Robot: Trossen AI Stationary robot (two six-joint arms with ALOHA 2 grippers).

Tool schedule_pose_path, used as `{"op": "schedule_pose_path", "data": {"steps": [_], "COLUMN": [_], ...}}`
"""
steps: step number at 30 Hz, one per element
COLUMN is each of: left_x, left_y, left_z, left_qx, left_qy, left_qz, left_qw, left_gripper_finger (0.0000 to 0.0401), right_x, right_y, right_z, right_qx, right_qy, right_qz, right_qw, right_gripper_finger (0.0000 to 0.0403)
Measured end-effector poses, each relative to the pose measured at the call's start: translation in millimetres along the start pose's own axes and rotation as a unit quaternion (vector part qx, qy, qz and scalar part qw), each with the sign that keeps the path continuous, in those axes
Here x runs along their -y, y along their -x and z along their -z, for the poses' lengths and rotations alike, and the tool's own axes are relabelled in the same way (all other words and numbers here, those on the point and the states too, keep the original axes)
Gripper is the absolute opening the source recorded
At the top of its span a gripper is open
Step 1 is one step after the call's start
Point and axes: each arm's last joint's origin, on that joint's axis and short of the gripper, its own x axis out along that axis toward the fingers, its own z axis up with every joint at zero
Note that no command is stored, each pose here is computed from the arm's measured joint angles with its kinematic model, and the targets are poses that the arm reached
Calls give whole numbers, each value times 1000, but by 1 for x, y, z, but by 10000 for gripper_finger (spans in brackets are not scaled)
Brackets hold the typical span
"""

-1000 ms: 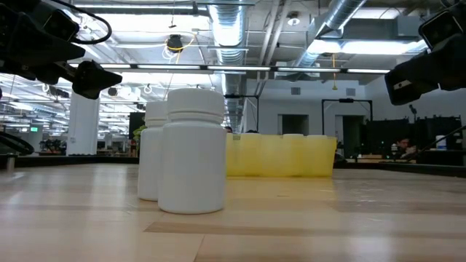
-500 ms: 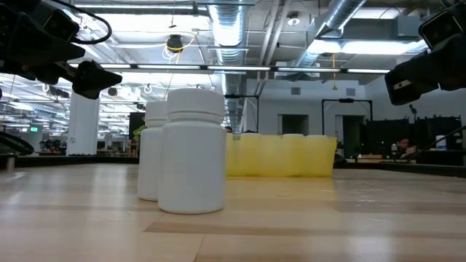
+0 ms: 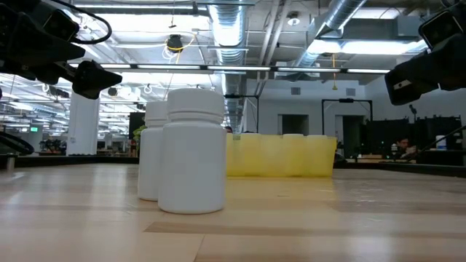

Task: Pick and place pill bottles into a basket
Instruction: Put the white medicine bottle into the yellow bin

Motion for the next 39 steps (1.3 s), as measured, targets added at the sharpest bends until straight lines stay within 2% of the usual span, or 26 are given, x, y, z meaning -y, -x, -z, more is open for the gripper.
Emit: {"op": "schedule_pose_path", "data": {"steps": [19,24,29,33,39], "left_x": [1,3,4,5,7], "left_y": [0,0,1,6,19], "left_z": [-2,-2,-4,-21,-60], "left_qx": [10,7,-5,-22,22], "left_qy": [4,35,76,80,96], "left_qz": [9,42,54,51,16], "left_qw": [1000,998,996,995,995], "left_gripper_finger": [386,386,386,386,386], "right_x": [0,0,0,0,0], "right_y": [0,0,0,0,0], "right_z": [0,0,0,0,0], "right_qx": [0,0,0,0,0], "right_qy": [0,0,0,0,0], "right_qz": [0,0,0,0,0], "right_qw": [1000,1000,1000,1000,1000], "right_gripper_finger": [1,1,1,1,1]}}
